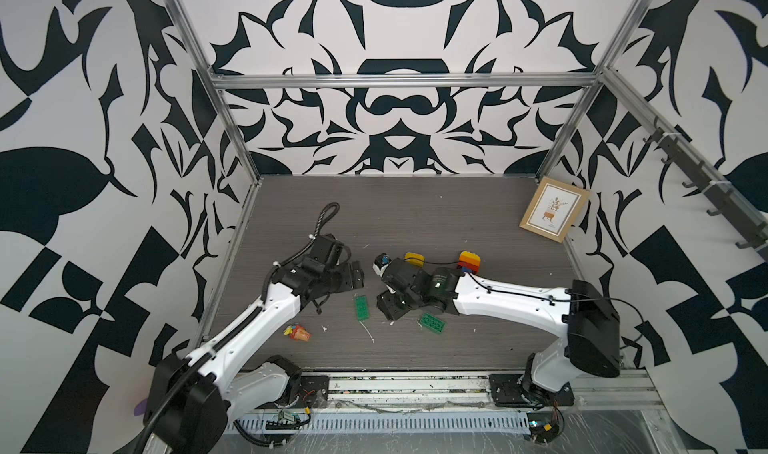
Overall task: Assemble an ice cream with lego
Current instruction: Place the lego brick at the center of the board, then pick up the lego brick from the center of the board.
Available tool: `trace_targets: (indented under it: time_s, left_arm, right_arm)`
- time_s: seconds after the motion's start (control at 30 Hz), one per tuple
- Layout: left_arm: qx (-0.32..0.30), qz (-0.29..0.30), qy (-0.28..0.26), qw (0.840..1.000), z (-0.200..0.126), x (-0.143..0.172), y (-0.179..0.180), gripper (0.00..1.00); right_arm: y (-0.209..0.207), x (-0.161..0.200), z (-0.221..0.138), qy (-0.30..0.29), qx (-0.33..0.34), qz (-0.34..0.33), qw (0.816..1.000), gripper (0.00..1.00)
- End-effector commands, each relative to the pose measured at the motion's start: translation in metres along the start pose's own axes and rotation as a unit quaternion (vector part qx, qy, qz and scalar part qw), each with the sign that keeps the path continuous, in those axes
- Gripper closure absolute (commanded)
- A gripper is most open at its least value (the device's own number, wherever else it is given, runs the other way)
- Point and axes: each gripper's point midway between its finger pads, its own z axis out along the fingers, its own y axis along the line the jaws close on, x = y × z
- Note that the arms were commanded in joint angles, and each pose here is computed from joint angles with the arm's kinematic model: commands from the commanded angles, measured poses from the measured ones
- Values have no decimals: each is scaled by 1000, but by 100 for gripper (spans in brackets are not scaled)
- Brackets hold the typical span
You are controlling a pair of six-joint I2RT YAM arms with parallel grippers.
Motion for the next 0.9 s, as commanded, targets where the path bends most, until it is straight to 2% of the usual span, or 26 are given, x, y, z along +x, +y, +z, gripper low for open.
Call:
trace_targets:
  time_s: [0.0,0.17,0.53,0.7,0.87]
  left_arm:
    - [-36,13,-26,999,-38,-11,28,2]
    - [-14,14,-54,998,-66,-25,33,0]
    - [9,25,-46,999,-62,-19,30,1]
    - [2,26,-48,998,-62,-19,36,1]
    - [4,26,-52,998,-62,-19,36,1]
  right_arm:
    - [12,-10,17,-2,7,29,1000,39]
    - [20,-11,47,20,32,26,999,39]
    - [31,-24,85,36,48,24,998,40]
    - [26,-21,91,54,72,14,996,47]
    - [19,-22,87,56,94,4,994,64]
